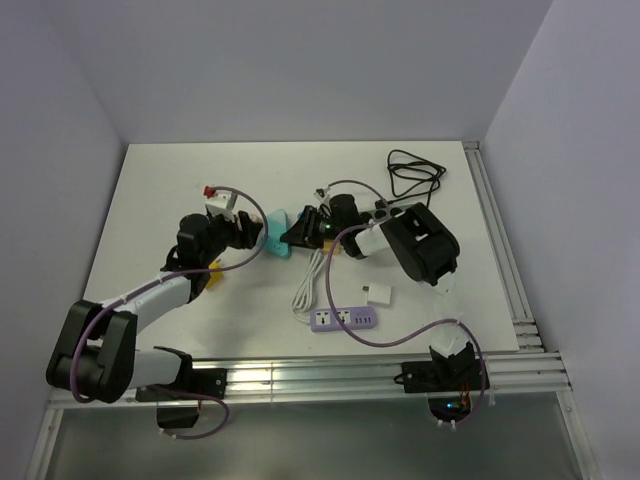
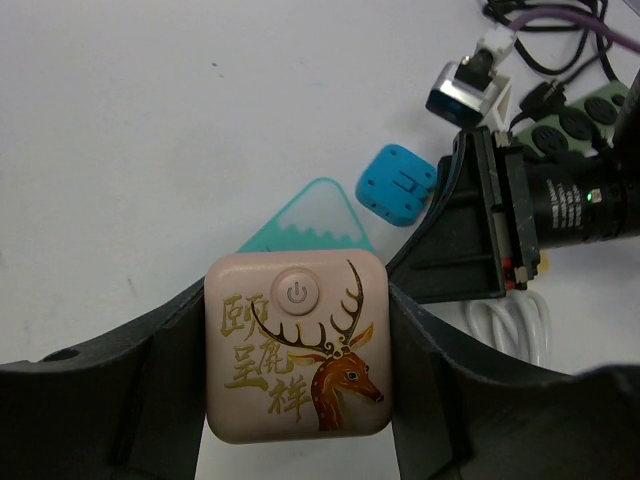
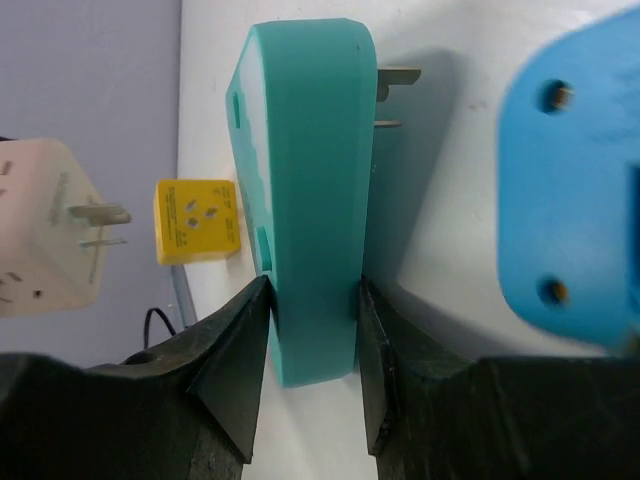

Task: Insert the plug
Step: Move the socket to the center of the board.

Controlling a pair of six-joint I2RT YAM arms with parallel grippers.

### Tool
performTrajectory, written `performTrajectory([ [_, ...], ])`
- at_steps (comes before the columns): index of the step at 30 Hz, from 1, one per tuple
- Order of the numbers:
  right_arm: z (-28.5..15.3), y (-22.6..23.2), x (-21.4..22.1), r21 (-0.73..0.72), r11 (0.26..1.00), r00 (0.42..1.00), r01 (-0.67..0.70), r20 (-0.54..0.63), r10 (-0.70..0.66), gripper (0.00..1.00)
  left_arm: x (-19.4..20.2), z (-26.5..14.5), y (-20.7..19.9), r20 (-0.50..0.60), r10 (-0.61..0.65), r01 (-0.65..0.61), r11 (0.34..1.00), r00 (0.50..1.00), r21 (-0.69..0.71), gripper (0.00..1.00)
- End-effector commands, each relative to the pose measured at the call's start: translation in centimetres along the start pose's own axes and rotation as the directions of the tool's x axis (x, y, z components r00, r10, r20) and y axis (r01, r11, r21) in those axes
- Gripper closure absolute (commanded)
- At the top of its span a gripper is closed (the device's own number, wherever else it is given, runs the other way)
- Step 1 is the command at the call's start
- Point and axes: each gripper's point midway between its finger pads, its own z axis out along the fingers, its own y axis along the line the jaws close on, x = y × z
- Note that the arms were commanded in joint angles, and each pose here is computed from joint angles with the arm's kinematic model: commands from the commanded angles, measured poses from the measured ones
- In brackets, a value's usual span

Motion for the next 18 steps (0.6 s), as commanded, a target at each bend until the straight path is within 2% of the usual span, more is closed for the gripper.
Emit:
performTrajectory([
  [1, -2.2, 0.4, -0.4, 0.023, 0.997, 0.997, 0.073, 0.028, -0.073, 0.83, -1.3, 0.4, -2.1, 0.058, 0.055, -0.061, 0.992, 0.997, 0.110, 1.00],
  [5, -3.6, -0.6, 1.1, 0.069, 0.993, 0.995, 0.100, -0.020, -0.099, 0.84, -0.9, 0.2, -3.9, 0.053, 0.071, -0.080, 0.975, 0.996, 0.209, 1.00],
  [6, -3.8, -0.7, 1.2, 0.078, 0.991, 0.994, 0.106, -0.026, -0.104, 0.86, -0.7, 0.2, -4.1, 0.043, 0.074, -0.081, 0.972, 0.996, 0.220, 1.00],
  [11, -5.5, -1.6, 3.0, 0.083, 0.991, 0.994, 0.104, -0.044, -0.101, 0.86, 0.8, 1.2, -5.6, -0.011, 0.117, -0.110, 0.959, 0.993, 0.261, 1.00],
  [18, -6.9, -2.4, 4.1, 0.099, 0.992, 0.995, 0.078, -0.064, -0.072, 0.89, 1.7, 1.5, -6.8, -0.012, 0.151, -0.140, 0.944, 0.989, 0.300, 1.00],
])
